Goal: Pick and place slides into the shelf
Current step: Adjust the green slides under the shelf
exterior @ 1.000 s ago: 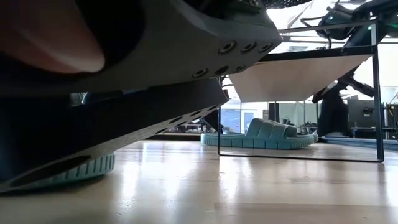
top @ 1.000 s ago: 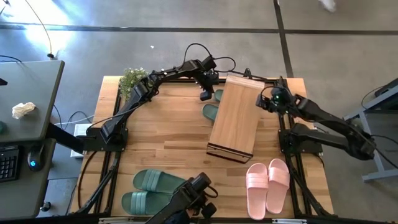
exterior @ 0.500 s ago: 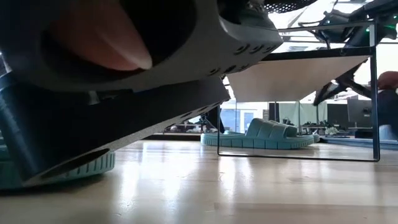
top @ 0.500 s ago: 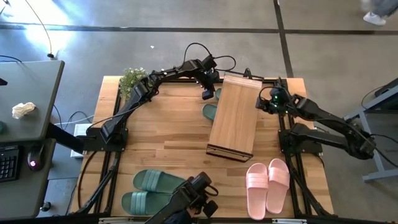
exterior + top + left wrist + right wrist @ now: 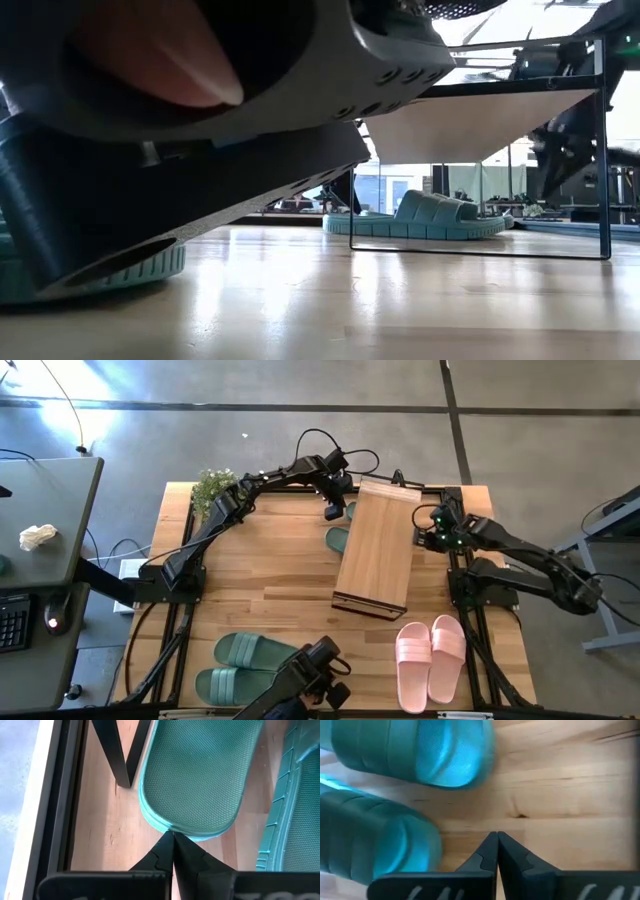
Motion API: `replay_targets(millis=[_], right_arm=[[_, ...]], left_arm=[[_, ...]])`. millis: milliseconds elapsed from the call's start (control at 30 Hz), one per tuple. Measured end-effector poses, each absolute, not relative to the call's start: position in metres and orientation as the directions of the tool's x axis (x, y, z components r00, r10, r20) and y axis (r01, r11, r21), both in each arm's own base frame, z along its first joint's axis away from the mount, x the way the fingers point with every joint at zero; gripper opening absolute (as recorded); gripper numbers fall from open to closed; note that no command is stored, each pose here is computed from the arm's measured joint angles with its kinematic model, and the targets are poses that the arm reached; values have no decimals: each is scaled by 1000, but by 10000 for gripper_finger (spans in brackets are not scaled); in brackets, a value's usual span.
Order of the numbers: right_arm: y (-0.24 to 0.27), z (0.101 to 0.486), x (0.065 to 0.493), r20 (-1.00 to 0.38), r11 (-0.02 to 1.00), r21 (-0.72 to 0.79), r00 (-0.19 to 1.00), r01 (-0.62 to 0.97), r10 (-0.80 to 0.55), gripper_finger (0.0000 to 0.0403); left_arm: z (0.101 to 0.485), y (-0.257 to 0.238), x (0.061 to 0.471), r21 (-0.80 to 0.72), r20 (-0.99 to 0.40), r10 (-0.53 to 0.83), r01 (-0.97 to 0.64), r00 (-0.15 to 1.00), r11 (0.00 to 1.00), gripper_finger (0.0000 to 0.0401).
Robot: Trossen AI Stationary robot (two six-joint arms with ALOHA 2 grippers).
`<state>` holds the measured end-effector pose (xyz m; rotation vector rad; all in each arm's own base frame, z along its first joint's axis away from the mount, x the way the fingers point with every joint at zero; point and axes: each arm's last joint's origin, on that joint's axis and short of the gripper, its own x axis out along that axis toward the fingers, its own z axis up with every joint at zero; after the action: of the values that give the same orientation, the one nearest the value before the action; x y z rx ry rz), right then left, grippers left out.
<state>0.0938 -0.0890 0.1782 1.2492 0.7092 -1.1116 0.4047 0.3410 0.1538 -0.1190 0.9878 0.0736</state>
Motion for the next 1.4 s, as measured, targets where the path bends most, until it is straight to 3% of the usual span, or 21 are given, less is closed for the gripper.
replay_targets(millis=[100, 167, 333, 467, 833, 1400], right_arm=[[-93, 160, 98, -833, -20, 510, 488, 860, -262, 0], [-95, 150, 98, -803, -23, 550, 521, 835, -289, 0], [-94, 135, 92, -821, -39, 490, 446, 871, -356, 0], [-90, 123, 88, -837, -80, 483, 433, 872, -334, 0], [-90, 111, 87, -786, -183, 570, 466, 801, -407, 0], [-102, 113, 85, -724, -227, 629, 453, 744, -521, 0]], left_arm=[[154, 341, 405, -65, -836, 7, -112, 549, 992, 0], [154, 341, 404, -65, -838, 5, -109, 546, 992, 0], [153, 340, 404, -63, -841, -4, -91, 540, 994, 0], [153, 340, 404, -62, -842, -4, -89, 540, 994, 0], [153, 340, 404, -67, -840, -10, -87, 543, 994, 0], [153, 340, 404, -72, -841, -10, -92, 542, 993, 0]])
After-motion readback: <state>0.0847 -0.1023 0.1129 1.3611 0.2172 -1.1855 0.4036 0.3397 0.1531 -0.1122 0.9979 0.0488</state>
